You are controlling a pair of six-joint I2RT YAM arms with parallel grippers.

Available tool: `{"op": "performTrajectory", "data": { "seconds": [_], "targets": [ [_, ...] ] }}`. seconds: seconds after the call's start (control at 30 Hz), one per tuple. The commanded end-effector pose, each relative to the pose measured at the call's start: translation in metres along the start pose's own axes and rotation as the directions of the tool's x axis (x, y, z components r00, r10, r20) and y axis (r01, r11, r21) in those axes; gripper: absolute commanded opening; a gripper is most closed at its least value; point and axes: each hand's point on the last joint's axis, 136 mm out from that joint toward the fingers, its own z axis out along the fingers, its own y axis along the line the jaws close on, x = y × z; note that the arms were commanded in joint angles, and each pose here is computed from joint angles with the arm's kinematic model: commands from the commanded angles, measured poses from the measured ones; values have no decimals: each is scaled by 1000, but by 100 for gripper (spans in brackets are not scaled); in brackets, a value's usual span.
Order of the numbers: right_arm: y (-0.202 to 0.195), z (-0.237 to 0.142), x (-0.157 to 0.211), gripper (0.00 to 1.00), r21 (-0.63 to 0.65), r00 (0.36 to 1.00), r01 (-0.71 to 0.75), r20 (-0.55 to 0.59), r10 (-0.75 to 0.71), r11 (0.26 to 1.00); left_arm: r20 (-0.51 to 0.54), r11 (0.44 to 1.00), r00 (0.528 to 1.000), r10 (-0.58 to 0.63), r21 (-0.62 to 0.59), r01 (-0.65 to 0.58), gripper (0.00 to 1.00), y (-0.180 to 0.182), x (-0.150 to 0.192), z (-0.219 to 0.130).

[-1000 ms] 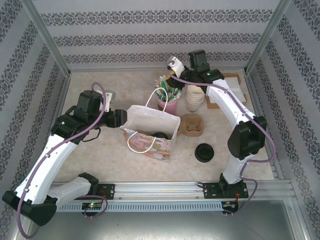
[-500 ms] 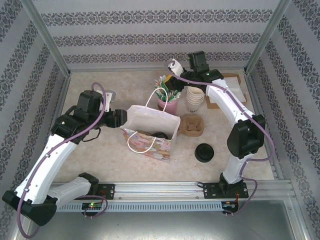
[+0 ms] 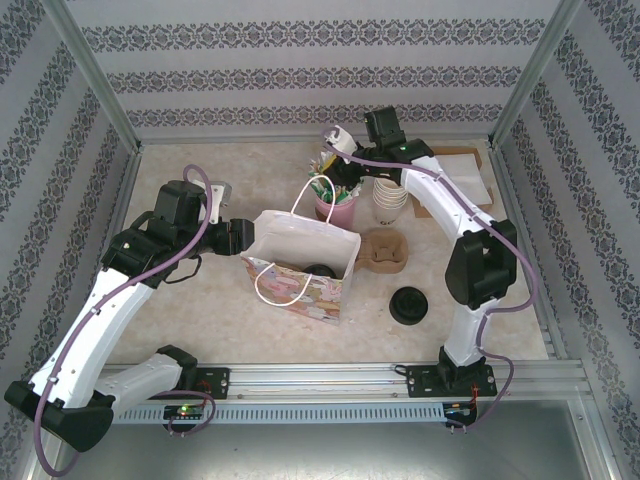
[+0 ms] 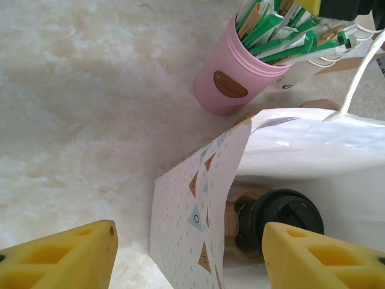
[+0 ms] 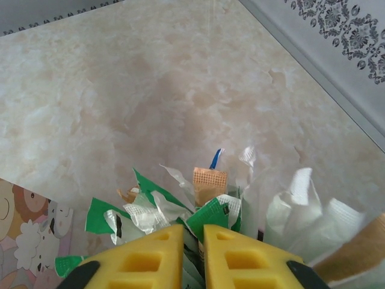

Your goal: Pack the takeout coffee

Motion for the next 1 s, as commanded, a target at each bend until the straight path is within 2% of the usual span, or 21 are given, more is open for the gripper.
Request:
{"op": "performTrajectory", "data": {
  "seconds": [0.0, 0.27, 0.7, 0.8, 0.87, 0.93, 0.97],
  "targets": [
    [3, 0, -14, 16, -7, 999, 32, 20, -32, 999, -18, 1000, 1000, -4, 8, 4, 65, -2, 4, 1],
    [4, 3, -16, 26, -13, 999, 35, 22, -35, 999, -20, 1000, 1000, -2, 2, 2, 65, 0, 5, 1],
    [5, 12, -11, 27, -23, 1000, 22, 0, -22, 999, -17, 1000, 1000, -2, 7, 3, 65, -2, 4, 2],
    [4, 14, -10, 22, -14, 1000, 24, -7, -24, 1000, -22, 1000, 1000, -2, 6, 3, 65, -2, 4, 3],
    [4, 14, -11, 15, -12, 1000, 19, -9, -20, 1000, -21, 1000, 1000, -3, 6, 4, 65, -2, 4, 3],
    [2, 13, -12, 1, -1, 1000, 16, -5, -16, 1000, -22, 1000, 1000, -3, 7, 3, 65, -2, 3, 3],
    [1, 12, -14, 0, 6, 1000, 16, 0, -16, 1000, -22, 1000, 1000, -4, 6, 4, 65, -2, 3, 4]
  ]
}}
